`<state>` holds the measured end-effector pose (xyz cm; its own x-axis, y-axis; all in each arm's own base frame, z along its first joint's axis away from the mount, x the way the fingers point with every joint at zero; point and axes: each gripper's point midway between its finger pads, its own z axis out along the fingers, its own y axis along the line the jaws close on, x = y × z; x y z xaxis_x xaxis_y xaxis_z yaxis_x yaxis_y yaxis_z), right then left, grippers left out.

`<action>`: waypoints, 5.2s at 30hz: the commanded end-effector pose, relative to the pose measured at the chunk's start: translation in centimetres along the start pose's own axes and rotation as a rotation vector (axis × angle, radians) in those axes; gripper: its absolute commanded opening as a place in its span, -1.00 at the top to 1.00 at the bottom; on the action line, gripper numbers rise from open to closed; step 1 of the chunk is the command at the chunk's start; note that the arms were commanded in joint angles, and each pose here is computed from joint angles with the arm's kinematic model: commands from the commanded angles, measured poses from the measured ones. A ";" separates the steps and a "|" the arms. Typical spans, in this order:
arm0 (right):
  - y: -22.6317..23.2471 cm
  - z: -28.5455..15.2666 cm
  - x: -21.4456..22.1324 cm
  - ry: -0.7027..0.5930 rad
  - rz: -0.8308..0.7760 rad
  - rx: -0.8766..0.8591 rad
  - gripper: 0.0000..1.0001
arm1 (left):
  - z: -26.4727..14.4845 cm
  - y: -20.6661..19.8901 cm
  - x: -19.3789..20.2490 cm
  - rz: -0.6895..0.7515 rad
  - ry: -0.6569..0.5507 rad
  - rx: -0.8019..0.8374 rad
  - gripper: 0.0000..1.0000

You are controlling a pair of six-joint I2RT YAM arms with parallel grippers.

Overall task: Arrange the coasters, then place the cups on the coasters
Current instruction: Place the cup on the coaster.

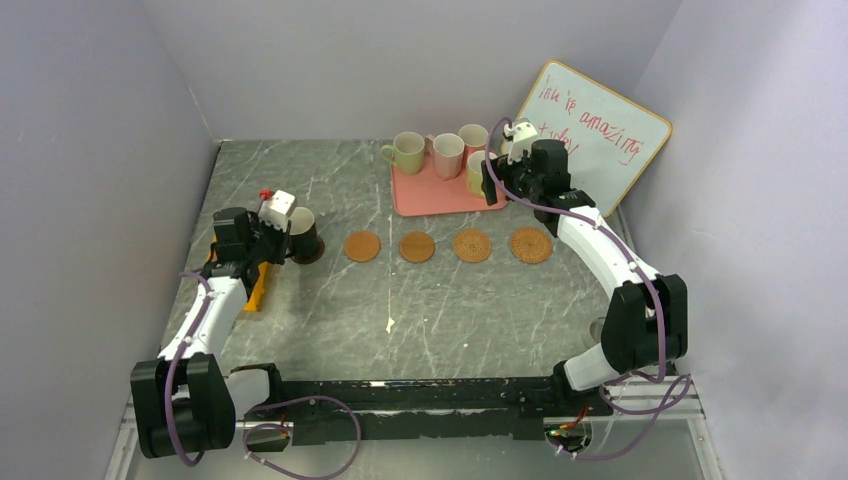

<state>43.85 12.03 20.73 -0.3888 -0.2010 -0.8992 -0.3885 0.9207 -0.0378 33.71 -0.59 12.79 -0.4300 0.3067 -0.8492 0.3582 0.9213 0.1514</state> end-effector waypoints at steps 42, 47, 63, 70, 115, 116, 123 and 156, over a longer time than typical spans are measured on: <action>0.3 -0.9 -2.1 -0.071 -0.002 -0.016 -1.00 | -0.2 0.8 -0.3 0.088 -0.037 -0.030 0.34; 0.4 -0.9 -2.1 -0.072 -0.002 -0.018 -1.00 | 0.1 0.9 0.1 0.074 -0.028 -0.024 0.34; 0.4 -0.9 -2.1 -0.073 0.000 -0.019 -1.00 | 0.3 1.4 1.0 0.037 -0.013 -0.007 0.59; 0.4 -1.0 -2.2 -0.074 0.001 -0.020 -1.00 | -0.2 1.2 0.7 0.040 -0.024 -0.001 0.63; 0.6 -1.3 -2.6 -0.087 0.004 -0.026 -1.00 | -0.8 -0.4 1.0 0.058 -0.007 0.083 0.30; 0.5 -1.4 -2.6 -0.088 0.003 -0.025 -1.00 | -0.7 -0.3 1.1 0.056 -0.002 0.080 0.31; 0.5 -1.3 -2.5 -0.085 0.004 -0.024 -1.00 | -0.5 0.0 1.5 0.052 0.003 0.061 0.34; 0.6 -1.3 -2.5 -0.084 0.003 -0.030 -1.00 | -0.8 -0.4 1.2 0.061 -0.010 0.074 0.43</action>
<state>43.50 12.40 21.36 -0.3757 -0.1937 -0.9063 -0.4065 0.9133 -0.0267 31.80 -0.13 10.36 -0.4602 0.3414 -0.8195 0.4270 0.8945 0.1329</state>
